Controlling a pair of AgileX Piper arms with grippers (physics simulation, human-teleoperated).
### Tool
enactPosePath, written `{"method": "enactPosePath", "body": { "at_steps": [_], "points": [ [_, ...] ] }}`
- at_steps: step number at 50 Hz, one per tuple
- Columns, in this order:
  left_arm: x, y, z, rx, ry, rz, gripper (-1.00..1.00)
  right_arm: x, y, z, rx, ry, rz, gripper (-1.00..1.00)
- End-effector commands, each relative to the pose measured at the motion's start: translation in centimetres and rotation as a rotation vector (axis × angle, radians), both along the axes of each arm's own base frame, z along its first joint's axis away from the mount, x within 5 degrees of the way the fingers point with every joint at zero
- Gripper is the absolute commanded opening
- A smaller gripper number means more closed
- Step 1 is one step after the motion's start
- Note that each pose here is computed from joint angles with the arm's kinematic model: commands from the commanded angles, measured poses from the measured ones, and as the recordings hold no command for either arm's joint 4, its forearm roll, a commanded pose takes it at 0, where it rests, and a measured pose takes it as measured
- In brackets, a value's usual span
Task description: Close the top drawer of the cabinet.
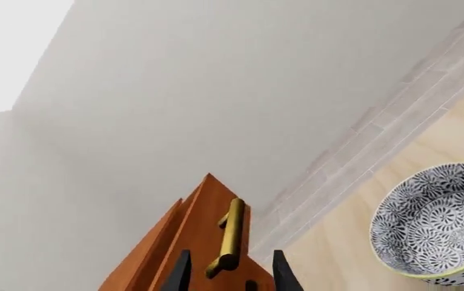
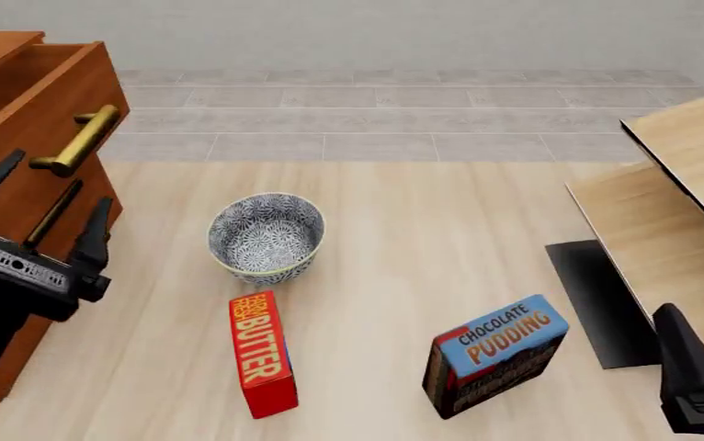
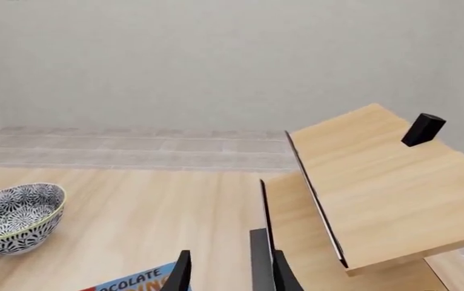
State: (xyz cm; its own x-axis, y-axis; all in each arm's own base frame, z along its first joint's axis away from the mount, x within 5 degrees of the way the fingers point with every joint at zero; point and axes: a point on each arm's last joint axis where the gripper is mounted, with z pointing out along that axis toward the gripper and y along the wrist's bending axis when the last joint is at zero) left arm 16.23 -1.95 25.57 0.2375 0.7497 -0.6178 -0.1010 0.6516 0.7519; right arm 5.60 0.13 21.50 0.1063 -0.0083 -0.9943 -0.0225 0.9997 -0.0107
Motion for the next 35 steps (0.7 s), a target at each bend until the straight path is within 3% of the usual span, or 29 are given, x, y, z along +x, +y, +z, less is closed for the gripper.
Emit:
{"method": "enactPosePath", "body": {
  "at_steps": [1,10,12,35],
  "points": [
    [1.8,0.8,-1.5,0.085,0.010,0.073,1.00,0.0,-0.1,0.0,0.001,-0.005,-0.010,1.00],
    [2.3,1.1,-2.7,0.134,0.014,0.102,1.00,0.0,0.0,0.0,-0.003,-0.002,-0.004,1.00],
    [2.3,1.0,-3.4,0.193,0.003,0.113,1.00,0.0,0.0,0.0,-0.002,-0.004,-0.002,1.00],
    [2.5,1.5,-2.4,0.256,-0.047,0.159,1.00,0.0,0.1,0.1,-0.006,-0.004,0.010,1.00]
  ]
}}
